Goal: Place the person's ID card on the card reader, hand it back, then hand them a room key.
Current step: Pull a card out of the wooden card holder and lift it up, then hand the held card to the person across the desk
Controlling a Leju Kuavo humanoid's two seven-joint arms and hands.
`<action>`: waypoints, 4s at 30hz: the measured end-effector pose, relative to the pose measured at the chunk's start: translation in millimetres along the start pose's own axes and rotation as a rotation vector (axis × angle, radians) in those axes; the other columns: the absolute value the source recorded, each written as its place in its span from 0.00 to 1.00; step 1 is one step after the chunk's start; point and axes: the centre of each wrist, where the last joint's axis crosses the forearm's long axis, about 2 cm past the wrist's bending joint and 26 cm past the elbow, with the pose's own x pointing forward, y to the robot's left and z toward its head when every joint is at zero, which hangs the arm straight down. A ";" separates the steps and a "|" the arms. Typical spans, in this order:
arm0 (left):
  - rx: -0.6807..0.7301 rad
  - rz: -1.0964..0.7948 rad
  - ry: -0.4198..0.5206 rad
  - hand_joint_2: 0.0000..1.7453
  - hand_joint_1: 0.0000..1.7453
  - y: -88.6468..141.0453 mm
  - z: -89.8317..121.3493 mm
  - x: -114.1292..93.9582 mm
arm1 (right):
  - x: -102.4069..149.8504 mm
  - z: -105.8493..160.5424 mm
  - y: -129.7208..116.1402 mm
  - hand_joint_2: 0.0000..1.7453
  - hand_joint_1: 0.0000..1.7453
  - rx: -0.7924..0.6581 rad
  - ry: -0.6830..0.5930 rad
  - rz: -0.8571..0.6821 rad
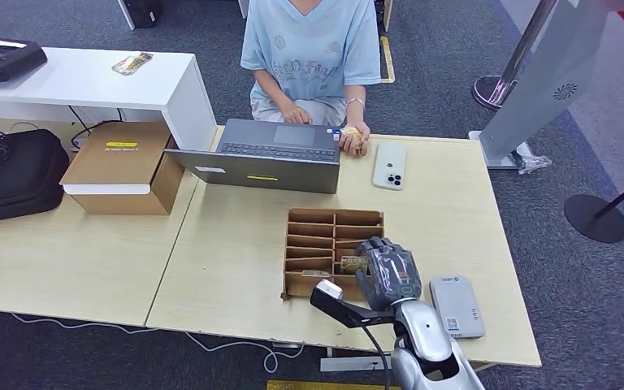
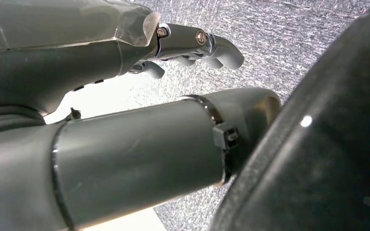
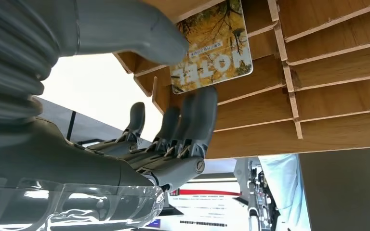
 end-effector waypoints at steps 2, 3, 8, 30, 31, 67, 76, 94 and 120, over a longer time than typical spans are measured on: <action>0.000 -0.001 0.000 0.00 0.00 0.0 0.0 0.0 | -0.1 0.0 0.2 1.00 0.75 0.001 0.000 0.000; 0.000 -0.001 0.000 0.00 0.00 0.0 0.0 0.0 | 0.0 0.2 0.5 1.00 0.76 0.002 0.000 0.000; 0.000 -0.002 0.000 0.00 0.00 0.0 0.0 0.1 | 0.2 1.8 1.9 1.00 0.69 0.005 0.000 -0.001; 0.002 -0.024 -0.003 0.00 0.00 -0.1 0.0 1.3 | 0.1 1.4 0.0 1.00 0.91 0.001 0.012 0.009; 0.002 -0.024 -0.003 0.00 0.00 -0.1 0.0 1.3 | 0.0 1.3 -0.3 1.00 0.91 0.001 0.013 0.009; 0.003 -0.045 -0.006 0.00 0.00 0.6 0.0 1.0 | -28.0 33.4 -13.9 1.00 1.00 -0.071 -0.139 -0.416; 0.005 -0.061 -0.009 0.00 0.00 1.7 0.0 0.5 | -33.7 39.8 -29.1 1.00 1.00 -0.155 -0.254 -0.562; 0.011 -0.124 -0.029 0.00 0.00 8.2 -0.1 2.8 | -35.7 -4.9 -88.1 1.00 1.00 -0.376 -0.466 -0.742; 0.021 -0.212 -0.059 0.00 0.00 37.2 0.5 14.6 | -17.3 -179.7 -241.2 1.00 1.00 -0.622 -0.207 -0.551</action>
